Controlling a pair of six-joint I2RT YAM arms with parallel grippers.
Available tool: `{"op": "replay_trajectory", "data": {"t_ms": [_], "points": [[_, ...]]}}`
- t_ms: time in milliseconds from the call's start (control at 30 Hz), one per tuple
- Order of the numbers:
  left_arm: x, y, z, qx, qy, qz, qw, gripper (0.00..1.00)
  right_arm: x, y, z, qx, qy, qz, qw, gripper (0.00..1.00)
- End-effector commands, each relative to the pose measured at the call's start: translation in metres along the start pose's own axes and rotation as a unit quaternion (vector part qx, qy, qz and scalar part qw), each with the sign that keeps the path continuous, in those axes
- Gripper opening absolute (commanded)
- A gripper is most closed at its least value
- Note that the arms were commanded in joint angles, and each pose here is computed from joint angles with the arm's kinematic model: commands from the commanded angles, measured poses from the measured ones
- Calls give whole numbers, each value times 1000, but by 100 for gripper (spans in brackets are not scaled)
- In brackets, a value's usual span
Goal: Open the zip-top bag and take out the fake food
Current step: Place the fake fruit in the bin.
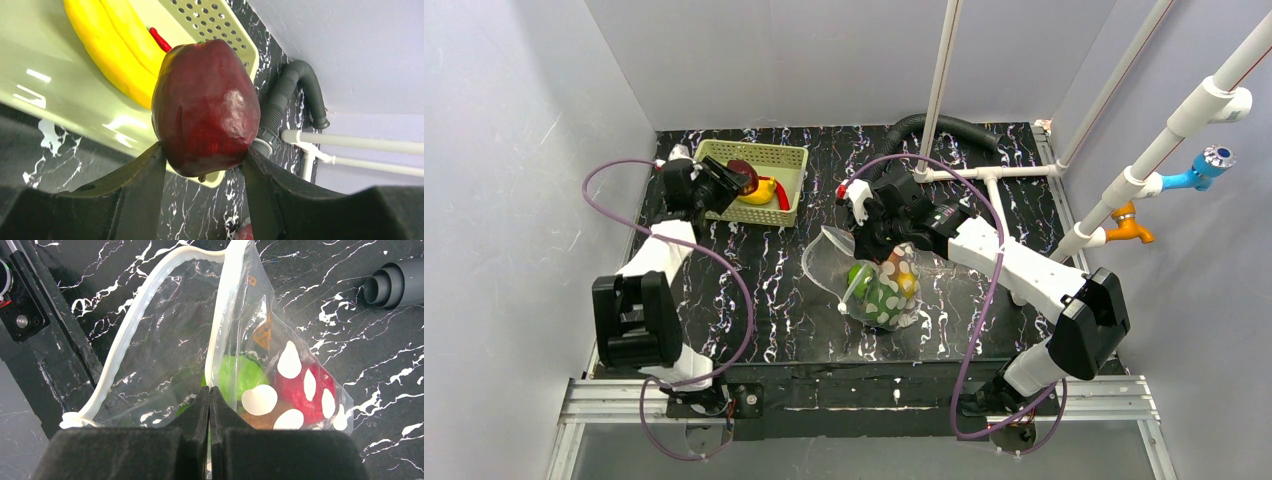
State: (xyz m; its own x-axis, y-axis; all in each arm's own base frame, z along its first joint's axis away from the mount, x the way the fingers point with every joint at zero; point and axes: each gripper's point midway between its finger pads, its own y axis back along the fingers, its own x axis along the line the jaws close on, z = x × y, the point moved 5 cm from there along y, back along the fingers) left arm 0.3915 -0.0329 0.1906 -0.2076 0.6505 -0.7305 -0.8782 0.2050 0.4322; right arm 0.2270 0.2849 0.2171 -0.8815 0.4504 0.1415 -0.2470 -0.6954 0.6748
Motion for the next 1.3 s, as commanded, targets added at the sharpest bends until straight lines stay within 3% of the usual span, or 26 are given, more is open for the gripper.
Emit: {"op": "replay_trajectory", "data": {"t_ms": [0, 267, 400, 667, 833, 1133, 1267], "points": [[7, -13, 10, 24, 19, 58, 998, 0, 2, 8, 9, -26, 3, 3, 1000, 1], [17, -33, 16, 57, 29, 120, 991, 0, 0, 7, 9, -24, 4, 0, 1000, 1], [16, -36, 16, 65, 26, 121, 990, 6, 0, 6, 8, -21, 3, 2, 1000, 1], [15, -37, 15, 73, 26, 115, 990, 47, 1, 6, 7, -21, 2, 3, 1000, 1], [6, -33, 17, 73, 20, 90, 993, 65, 2, 7, 7, -23, 4, 7, 1000, 1], [-19, 5, 15, 54, -29, 10, 998, 94, 8, 14, 4, -28, 15, 23, 999, 1], [-23, 30, 1, 49, -47, -34, 997, 98, 14, 20, 1, -34, 21, 45, 998, 1]]}}
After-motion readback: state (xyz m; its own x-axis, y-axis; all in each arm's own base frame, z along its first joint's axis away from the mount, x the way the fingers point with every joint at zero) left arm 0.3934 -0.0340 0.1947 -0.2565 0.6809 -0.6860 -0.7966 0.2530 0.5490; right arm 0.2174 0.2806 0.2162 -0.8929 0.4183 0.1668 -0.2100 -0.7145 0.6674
